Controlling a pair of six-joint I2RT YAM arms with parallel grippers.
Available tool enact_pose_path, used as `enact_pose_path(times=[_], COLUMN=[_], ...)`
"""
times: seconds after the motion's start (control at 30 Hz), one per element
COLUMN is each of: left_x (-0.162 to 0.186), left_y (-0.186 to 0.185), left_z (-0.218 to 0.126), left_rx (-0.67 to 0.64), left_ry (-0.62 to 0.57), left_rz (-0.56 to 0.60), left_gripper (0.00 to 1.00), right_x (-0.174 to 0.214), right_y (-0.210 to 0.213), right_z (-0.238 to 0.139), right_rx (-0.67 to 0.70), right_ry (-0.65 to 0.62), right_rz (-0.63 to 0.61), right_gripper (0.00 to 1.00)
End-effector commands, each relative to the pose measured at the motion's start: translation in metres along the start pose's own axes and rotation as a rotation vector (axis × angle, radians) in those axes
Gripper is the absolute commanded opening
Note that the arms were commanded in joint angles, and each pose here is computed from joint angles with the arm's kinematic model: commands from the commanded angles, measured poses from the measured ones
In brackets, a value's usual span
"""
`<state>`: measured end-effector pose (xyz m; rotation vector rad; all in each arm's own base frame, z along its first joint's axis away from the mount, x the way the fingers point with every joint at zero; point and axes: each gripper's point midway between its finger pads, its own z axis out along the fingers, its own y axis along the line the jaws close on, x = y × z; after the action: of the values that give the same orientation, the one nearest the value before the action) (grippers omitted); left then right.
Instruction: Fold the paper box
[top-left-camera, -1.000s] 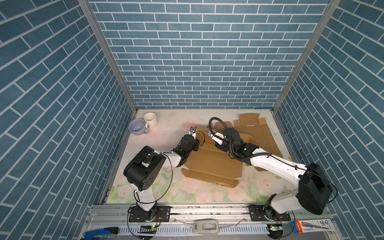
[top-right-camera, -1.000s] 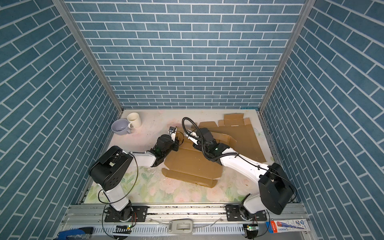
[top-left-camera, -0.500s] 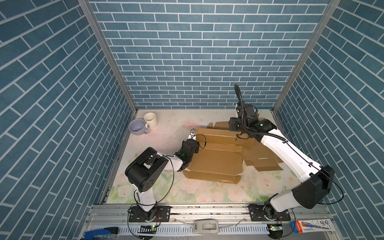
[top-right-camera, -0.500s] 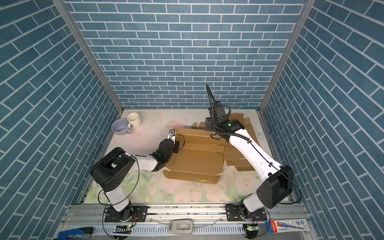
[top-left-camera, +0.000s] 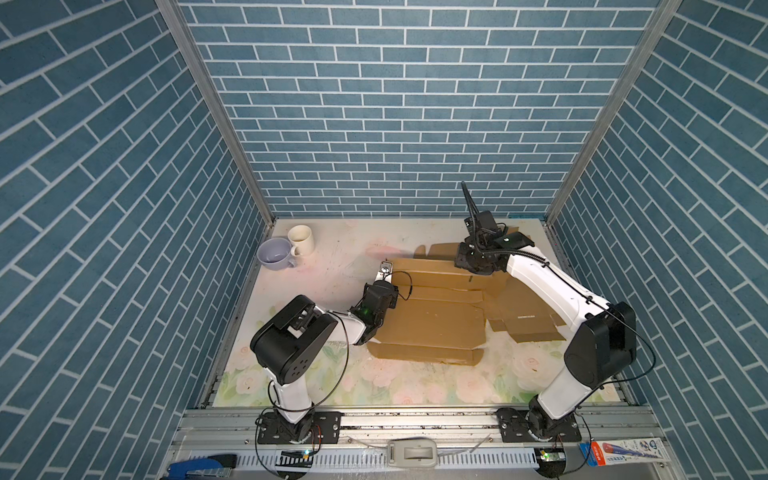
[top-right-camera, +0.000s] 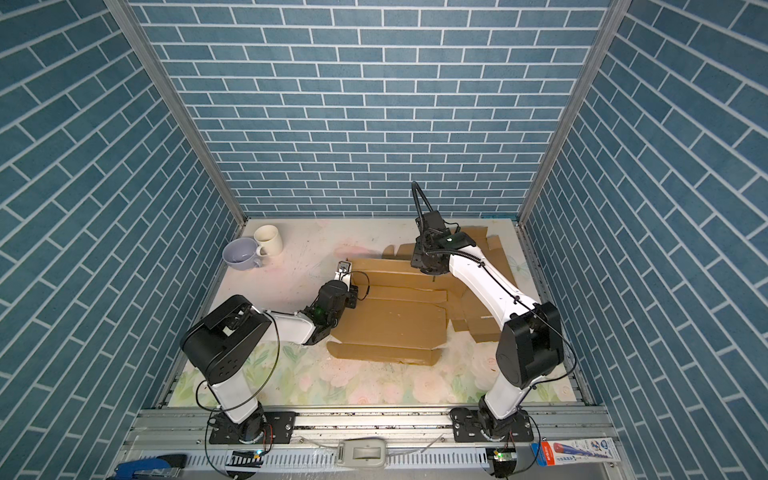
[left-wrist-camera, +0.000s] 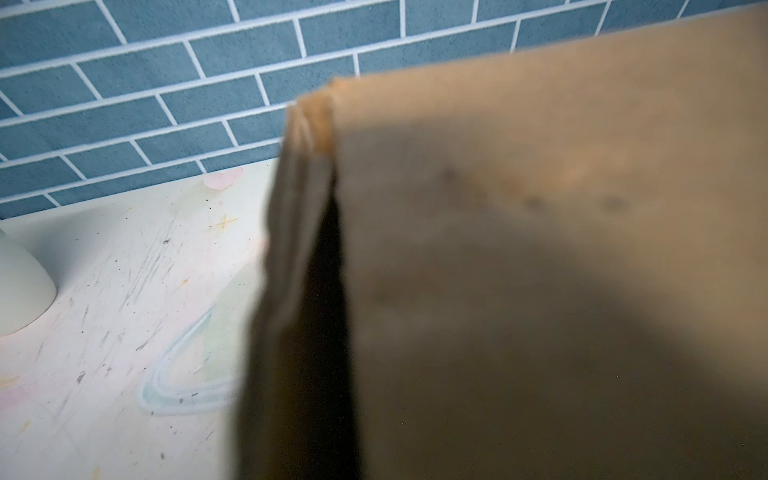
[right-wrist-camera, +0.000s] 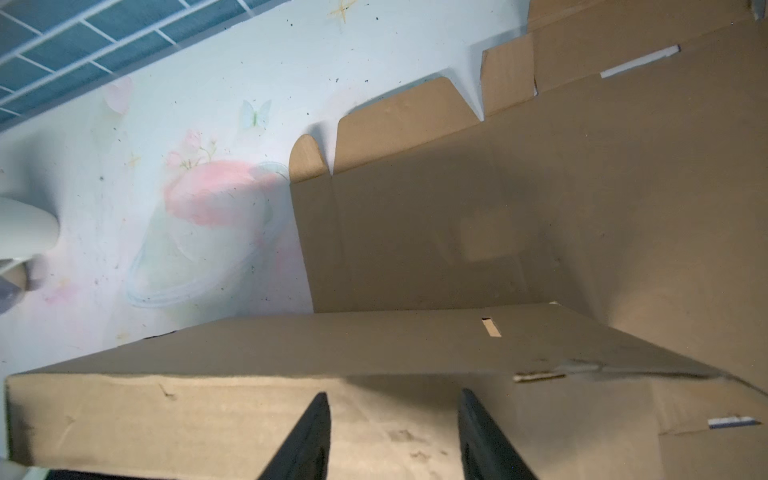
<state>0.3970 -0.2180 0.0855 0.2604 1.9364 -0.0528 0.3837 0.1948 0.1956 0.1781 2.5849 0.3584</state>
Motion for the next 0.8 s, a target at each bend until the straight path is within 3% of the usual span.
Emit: enact_pose_path(times=[0.0, 0.17, 0.47, 0.63, 0.77], left_x=[0.019, 0.021, 0.025, 0.029, 0.031], left_y=[0.005, 0.005, 0.002, -0.001, 0.0], left_z=[-0.003, -0.002, -0.002, -0.002, -0.002], left_rx=[-0.023, -0.027, -0.024, -0.02, -0.025], left_ry=[0.048, 0.05, 0.055, 0.062, 0.067], left_rz=[0.068, 0.077, 0.094, 0.1, 0.103], left_gripper=[0.0, 0.0, 0.0, 0.0, 0.0], right_x=[0.006, 0.016, 0.015, 0.019, 0.018], right_y=[-0.005, -0.028, -0.006, 0.018, 0.014], right_z=[-0.031, -0.038, -0.008, 0.001, -0.001], right_rx=[-0.06, -0.013, -0.107, -0.261, -0.296], right_ry=[0.045, 0.115, 0.191, 0.207, 0.196], right_rz=[0.016, 0.006, 0.022, 0.074, 0.086], right_gripper=[0.58, 0.69, 0.76, 0.64, 0.57])
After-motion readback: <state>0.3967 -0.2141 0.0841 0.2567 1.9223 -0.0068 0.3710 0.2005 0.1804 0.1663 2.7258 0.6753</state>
